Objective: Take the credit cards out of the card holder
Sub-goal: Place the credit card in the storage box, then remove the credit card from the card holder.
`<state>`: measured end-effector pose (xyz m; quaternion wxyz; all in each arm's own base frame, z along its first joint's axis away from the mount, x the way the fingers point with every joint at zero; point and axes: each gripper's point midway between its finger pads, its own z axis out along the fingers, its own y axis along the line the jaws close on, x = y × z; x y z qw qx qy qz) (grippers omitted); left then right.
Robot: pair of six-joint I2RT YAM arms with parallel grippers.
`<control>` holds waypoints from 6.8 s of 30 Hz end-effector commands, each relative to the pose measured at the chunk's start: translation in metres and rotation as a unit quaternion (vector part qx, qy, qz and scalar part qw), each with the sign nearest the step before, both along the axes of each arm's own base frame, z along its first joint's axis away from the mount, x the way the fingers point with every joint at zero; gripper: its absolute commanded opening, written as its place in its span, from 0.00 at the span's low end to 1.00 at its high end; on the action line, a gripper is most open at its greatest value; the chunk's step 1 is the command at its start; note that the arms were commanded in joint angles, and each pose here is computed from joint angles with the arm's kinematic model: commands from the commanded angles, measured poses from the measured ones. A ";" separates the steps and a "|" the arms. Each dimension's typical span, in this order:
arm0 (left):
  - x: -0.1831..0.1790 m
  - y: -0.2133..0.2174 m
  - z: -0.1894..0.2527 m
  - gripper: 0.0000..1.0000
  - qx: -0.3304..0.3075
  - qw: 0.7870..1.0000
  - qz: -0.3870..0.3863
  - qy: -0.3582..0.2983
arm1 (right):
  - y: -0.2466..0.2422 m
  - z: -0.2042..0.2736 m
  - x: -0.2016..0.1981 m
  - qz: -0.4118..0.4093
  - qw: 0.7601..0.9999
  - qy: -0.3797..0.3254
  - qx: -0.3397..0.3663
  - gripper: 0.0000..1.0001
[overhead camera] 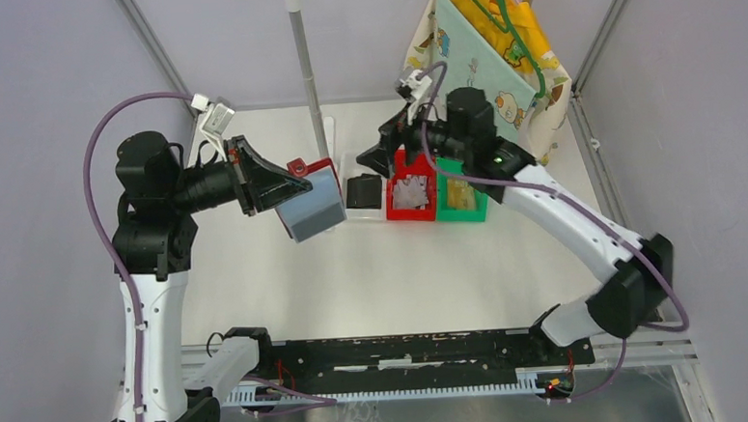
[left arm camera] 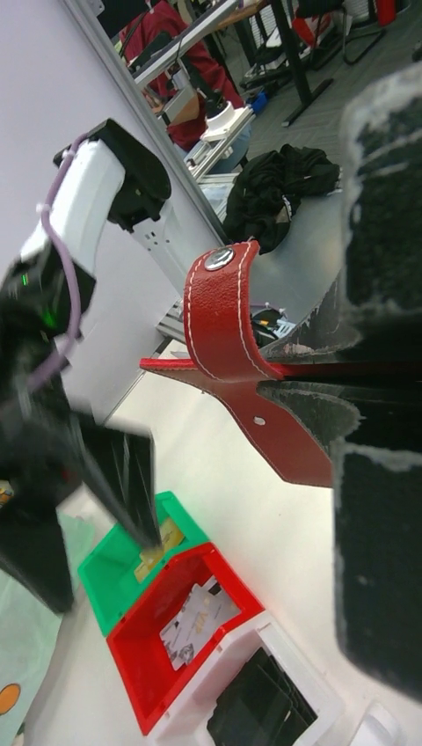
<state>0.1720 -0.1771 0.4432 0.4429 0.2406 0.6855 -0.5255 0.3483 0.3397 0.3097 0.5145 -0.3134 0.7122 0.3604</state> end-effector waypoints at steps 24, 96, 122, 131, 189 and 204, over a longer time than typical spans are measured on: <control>-0.036 -0.005 -0.008 0.02 -0.006 0.996 -0.091 -0.017 | 0.070 0.097 -0.227 0.433 0.888 -0.113 0.104 0.75; -0.070 0.001 -0.055 0.89 0.045 0.986 -0.111 -0.114 | 0.018 0.157 -0.211 0.315 0.848 0.067 0.421 0.00; -0.054 0.001 -0.050 0.36 0.047 0.988 -0.101 -0.104 | 0.016 0.162 -0.227 0.338 0.836 0.066 0.427 0.00; -0.053 0.000 -0.044 0.28 0.041 0.989 -0.098 -0.107 | 0.012 0.164 -0.233 0.360 0.812 0.086 0.451 0.00; -0.024 -0.005 -0.011 0.02 -0.040 0.997 -0.038 0.062 | -0.004 0.107 -0.199 0.132 0.903 -0.352 0.209 0.98; -0.021 -0.005 -0.019 0.02 -0.043 0.995 -0.024 0.087 | 0.023 0.125 -0.202 0.060 0.874 -0.460 0.144 0.98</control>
